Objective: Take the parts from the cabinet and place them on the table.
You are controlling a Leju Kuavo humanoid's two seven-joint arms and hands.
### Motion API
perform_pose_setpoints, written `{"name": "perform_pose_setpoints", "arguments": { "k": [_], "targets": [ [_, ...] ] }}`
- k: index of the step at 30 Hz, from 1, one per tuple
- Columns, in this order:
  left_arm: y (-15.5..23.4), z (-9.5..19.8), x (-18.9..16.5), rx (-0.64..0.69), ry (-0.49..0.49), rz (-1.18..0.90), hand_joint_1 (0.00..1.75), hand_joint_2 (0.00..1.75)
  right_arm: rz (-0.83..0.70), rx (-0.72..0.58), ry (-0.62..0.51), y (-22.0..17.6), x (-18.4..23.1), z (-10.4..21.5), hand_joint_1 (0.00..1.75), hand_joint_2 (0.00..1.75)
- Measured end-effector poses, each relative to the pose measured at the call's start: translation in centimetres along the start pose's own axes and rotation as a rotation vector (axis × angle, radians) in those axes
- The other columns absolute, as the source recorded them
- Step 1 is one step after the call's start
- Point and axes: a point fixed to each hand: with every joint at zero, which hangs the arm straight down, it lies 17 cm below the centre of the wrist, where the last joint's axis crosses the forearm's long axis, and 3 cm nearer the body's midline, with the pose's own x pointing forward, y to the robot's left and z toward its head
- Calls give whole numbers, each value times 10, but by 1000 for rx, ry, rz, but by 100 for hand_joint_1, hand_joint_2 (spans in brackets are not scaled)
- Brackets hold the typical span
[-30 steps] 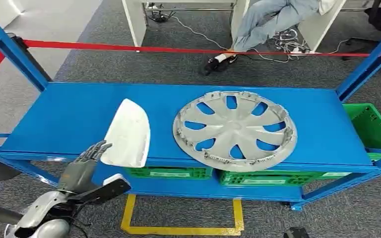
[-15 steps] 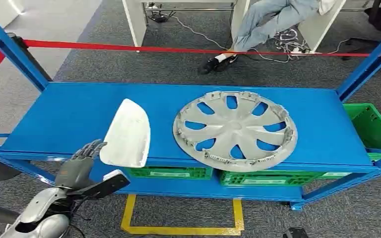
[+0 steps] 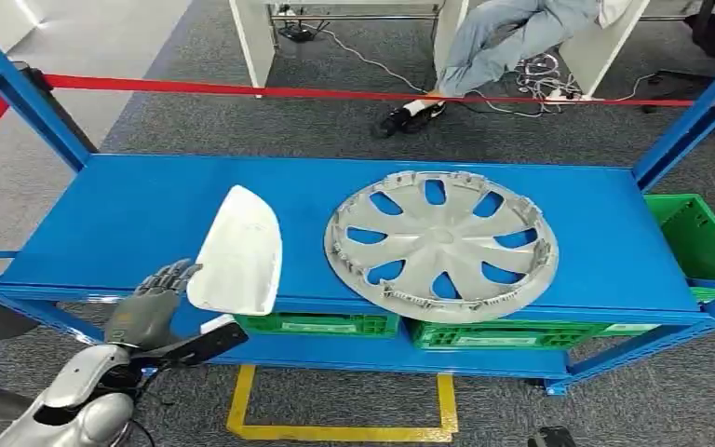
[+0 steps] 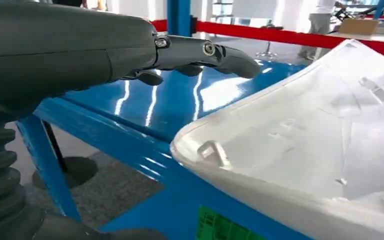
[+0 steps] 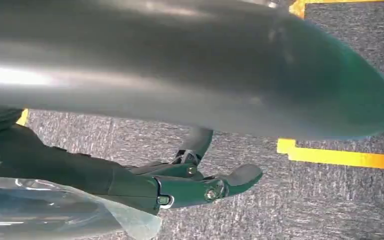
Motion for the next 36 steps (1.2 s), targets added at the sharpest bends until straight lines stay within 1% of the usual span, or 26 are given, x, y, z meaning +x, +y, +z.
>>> {"name": "perform_pose_setpoints", "arguments": {
  "k": [11, 20, 36],
  "targets": [
    [-10, -6, 12, -18, -38, -30, 0, 175, 12, 11, 5, 0, -4, 0, 0, 0],
    [-18, -11, 33, -40, -76, -19, 0, 175, 18, 8, -1, -1, -1, -2, 0, 0],
    [-32, -10, 51, -76, -114, -19, 0, 175, 24, 16, -10, 0, 3, -4, 0, 0]
  ]
}}
